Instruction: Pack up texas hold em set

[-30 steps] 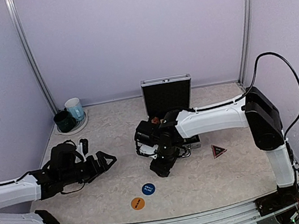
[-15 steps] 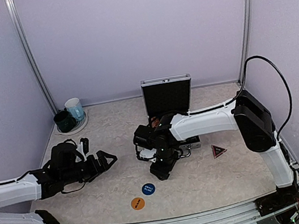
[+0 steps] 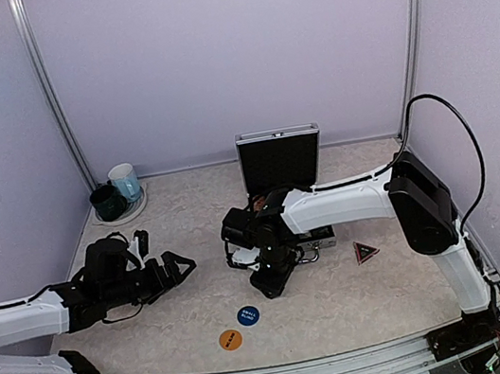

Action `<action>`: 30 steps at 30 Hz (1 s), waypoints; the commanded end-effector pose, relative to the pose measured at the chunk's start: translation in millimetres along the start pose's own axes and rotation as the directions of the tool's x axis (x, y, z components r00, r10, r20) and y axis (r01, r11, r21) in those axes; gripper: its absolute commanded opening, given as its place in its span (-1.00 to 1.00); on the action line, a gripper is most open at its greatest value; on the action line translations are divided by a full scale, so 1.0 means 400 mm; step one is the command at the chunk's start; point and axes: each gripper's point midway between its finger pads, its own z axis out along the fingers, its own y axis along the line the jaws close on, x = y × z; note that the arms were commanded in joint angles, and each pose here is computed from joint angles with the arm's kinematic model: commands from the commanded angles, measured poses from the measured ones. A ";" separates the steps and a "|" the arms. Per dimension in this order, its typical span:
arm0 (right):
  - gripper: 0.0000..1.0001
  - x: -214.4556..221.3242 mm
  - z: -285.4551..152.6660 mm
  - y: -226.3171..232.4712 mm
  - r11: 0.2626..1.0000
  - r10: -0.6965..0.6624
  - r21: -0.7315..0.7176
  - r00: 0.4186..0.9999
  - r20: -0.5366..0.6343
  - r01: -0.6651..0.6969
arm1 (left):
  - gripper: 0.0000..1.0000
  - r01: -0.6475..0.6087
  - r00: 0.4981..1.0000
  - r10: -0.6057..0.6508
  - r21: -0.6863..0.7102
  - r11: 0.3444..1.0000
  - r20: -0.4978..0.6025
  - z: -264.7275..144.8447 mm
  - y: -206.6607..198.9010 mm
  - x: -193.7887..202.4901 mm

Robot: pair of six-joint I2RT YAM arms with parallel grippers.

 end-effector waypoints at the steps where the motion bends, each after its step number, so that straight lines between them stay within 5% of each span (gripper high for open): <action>1: -0.20 0.019 0.037 -0.003 1.000 0.000 -0.007 0.999 -0.050 0.000 | 0.98 -0.021 0.999 0.021 0.022 1.000 0.024 -0.002 -0.027 -0.022; 19: -0.19 -0.071 -0.148 -0.022 0.999 -0.001 0.045 0.989 0.149 -0.006 | 0.98 -0.022 0.997 0.026 0.069 0.997 -0.068 0.054 -0.051 0.024; 30: 0.25 -0.028 -0.055 -0.011 0.999 -0.016 0.032 1.000 0.023 0.015 | 0.98 -0.025 0.997 0.029 0.048 0.999 -0.078 0.062 -0.043 0.031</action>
